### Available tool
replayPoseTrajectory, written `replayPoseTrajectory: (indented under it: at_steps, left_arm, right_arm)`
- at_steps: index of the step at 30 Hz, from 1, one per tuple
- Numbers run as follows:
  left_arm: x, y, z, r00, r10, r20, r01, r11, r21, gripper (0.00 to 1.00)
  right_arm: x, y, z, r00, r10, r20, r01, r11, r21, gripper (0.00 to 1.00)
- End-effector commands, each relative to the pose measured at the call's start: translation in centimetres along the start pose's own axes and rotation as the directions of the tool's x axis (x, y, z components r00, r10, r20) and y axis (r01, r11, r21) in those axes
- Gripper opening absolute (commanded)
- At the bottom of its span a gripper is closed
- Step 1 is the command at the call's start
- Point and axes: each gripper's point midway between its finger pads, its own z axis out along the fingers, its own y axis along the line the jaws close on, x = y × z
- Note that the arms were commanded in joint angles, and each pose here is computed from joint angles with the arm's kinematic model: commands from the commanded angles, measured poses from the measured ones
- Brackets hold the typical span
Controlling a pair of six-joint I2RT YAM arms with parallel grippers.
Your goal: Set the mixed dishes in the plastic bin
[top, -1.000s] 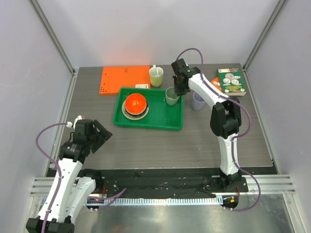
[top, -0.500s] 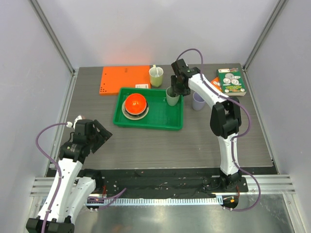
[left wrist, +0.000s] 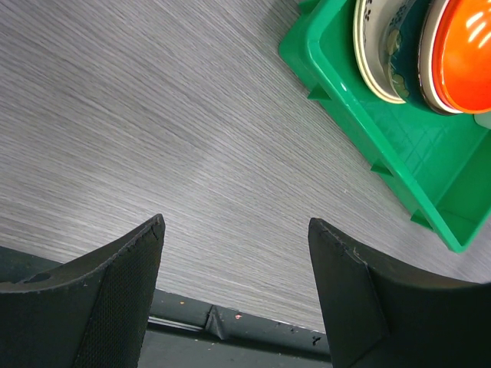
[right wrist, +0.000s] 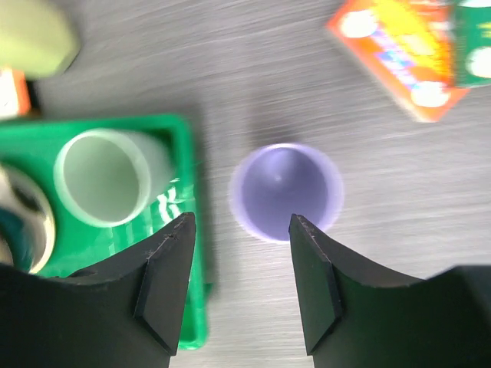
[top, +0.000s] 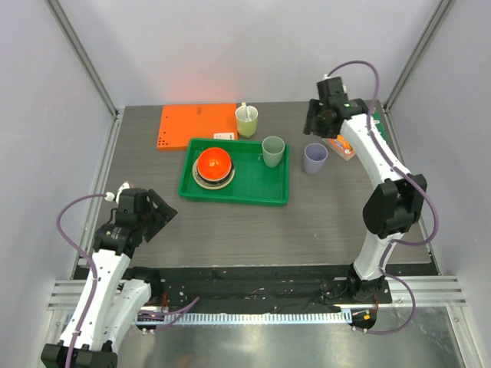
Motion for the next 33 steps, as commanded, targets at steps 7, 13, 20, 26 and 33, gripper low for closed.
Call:
replayPoseTrajectory:
  at_steps: [7, 13, 20, 26, 33]
  left_arm:
    - [-0.7, -0.7, 0.1, 1.000, 0.008, 0.030, -0.009, 0.999, 0.033, 0.75]
    - [-0.8, -0.7, 0.1, 1.000, 0.008, 0.030, -0.009, 0.999, 0.032, 0.75]
    - [-0.7, -0.7, 0.1, 1.000, 0.008, 0.027, -0.009, 1.000, 0.029, 0.75]
    - [-0.7, -0.7, 0.1, 1.000, 0.008, 0.027, -0.009, 0.999, 0.032, 0.75]
    - [-0.7, -0.7, 0.1, 1.000, 0.007, 0.028, -0.007, 0.999, 0.031, 0.75]
  right_arm:
    - [2.4, -6.9, 1.9, 0.988, 0.145, -0.051, -0.141, 0.987, 0.081, 0.58]
    - [3.8, -6.6, 3.5, 0.980, 0.179, -0.085, -0.173, 0.983, 0.065, 0.57]
    - [4.9, -7.4, 5.4, 0.979, 0.172, -0.112, -0.160, 0.982, 0.103, 0.38]
    - [5.6, -7.6, 5.7, 0.977, 0.177, -0.119, -0.165, 0.981, 0.106, 0.08]
    - [4.7, -7.5, 4.2, 0.979, 0.189, -0.079, -0.181, 0.979, 0.093, 0.01]
